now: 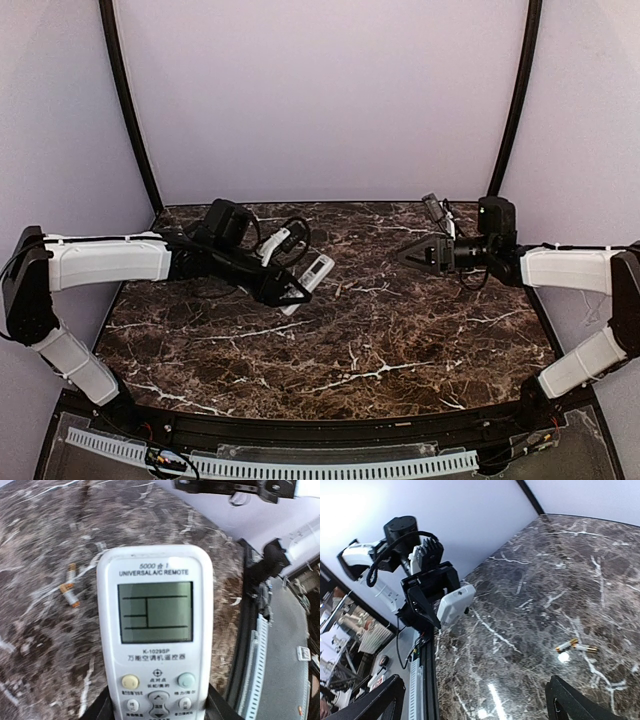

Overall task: Load the batteries into the remote control
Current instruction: Pass from the left arm to the right

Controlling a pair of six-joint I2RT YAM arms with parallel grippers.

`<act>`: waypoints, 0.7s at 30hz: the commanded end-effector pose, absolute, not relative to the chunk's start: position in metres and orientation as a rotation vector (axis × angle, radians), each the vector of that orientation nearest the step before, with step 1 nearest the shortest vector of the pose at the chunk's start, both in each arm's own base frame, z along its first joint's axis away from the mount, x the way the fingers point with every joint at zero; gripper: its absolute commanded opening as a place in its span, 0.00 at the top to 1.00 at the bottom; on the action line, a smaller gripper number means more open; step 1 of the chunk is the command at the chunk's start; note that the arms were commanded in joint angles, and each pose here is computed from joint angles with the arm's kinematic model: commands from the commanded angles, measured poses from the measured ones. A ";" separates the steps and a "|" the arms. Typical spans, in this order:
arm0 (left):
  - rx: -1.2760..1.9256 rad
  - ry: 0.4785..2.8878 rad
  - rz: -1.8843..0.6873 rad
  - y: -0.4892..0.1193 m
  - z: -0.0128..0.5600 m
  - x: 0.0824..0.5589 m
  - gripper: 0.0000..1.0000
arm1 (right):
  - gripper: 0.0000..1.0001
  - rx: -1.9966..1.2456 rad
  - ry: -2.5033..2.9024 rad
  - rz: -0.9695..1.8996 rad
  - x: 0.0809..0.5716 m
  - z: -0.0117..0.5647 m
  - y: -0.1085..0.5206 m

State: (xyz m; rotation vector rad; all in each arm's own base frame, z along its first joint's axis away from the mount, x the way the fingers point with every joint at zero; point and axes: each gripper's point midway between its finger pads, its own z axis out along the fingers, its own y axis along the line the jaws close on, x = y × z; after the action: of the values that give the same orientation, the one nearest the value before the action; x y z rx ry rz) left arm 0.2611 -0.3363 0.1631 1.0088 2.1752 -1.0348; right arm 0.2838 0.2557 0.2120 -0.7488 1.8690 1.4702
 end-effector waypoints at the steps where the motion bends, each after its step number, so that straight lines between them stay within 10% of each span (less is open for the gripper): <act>1: 1.237 1.904 -1.311 -0.383 0.217 0.210 0.72 | 0.02 -0.991 1.591 1.544 0.240 0.257 0.270; 21: 1.318 1.640 -1.432 -0.419 0.268 0.166 0.72 | 0.12 -1.190 1.483 1.703 0.179 0.297 0.346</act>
State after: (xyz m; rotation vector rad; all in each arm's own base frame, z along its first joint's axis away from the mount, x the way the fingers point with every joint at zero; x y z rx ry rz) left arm 0.1705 -0.4160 0.2400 1.3101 1.7526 -1.4362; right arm 0.1781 0.3335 0.2935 -1.2038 1.4740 1.6896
